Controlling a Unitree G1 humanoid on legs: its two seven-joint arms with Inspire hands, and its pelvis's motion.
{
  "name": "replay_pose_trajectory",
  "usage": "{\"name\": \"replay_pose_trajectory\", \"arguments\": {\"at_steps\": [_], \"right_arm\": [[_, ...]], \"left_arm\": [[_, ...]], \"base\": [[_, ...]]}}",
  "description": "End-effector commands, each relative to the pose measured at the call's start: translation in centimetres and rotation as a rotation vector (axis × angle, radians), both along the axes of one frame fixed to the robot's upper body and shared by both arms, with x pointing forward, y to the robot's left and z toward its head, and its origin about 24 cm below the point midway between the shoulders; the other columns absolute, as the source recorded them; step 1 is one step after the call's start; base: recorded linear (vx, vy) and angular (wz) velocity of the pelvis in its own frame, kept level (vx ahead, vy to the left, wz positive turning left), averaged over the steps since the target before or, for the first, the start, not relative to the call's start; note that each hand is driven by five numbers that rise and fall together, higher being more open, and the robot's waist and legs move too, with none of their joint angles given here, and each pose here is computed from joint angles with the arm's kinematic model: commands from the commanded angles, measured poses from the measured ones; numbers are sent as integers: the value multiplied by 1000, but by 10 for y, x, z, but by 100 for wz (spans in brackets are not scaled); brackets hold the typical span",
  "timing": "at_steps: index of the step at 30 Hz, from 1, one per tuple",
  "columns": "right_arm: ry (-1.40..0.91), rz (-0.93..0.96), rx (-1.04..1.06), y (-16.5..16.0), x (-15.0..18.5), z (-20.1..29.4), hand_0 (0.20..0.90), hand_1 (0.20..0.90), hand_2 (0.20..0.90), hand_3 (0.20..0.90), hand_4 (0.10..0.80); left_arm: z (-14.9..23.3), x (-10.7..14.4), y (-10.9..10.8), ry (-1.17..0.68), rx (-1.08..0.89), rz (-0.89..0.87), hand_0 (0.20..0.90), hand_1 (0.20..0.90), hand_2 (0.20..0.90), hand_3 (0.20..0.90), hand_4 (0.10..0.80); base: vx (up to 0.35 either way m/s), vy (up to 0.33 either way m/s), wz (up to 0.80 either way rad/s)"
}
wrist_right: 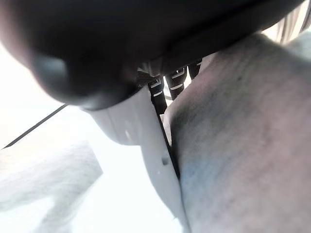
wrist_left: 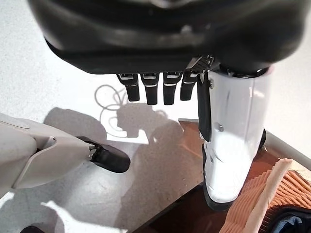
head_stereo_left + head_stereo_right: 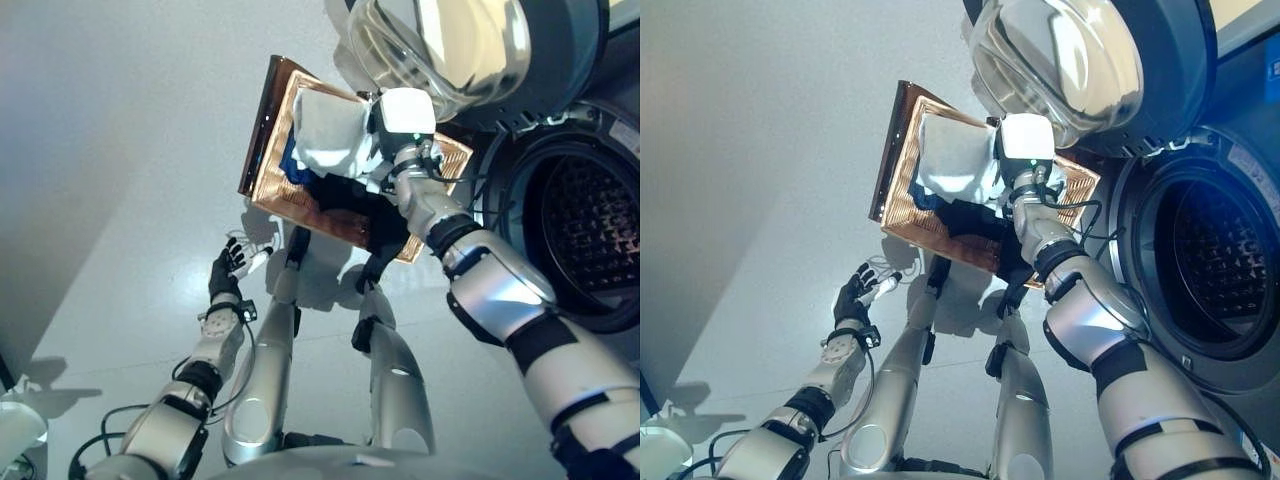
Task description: Pick up the clothes and place them into the washing machine
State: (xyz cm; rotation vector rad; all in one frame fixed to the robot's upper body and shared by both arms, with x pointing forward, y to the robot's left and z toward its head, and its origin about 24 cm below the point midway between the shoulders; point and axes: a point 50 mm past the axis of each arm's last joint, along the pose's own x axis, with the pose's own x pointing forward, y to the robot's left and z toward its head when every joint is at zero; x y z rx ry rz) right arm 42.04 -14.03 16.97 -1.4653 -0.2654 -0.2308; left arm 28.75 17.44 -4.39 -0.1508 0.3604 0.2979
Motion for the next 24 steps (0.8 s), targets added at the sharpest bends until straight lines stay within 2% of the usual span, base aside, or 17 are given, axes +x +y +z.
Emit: {"name": "replay_pose_trajectory", "arguments": {"at_steps": [1,6,14,24], "right_arm": [[-107,-25,97,-4,1,18,900,900,900,900,800],[-111,13,120,4,-9,-8,900,900,900,900,800],[28,-19,110,5,-31,-78,900,900,900,900,800],[66,-15,151,12,-40,-97,900,900,900,900,800]], "left_arm": [[1,-1,2,-16,37,13,900,900,900,900,800],[-5,-5,4,16,57,35,900,900,900,900,800],[-9,-7,2,27,86,32,900,900,900,900,800],[-14,-11,1,59,88,39,900,900,900,900,800]], "base": [[0,0,0],[-3,-1,-7],[-8,7,-9],[2,16,-4]]}}
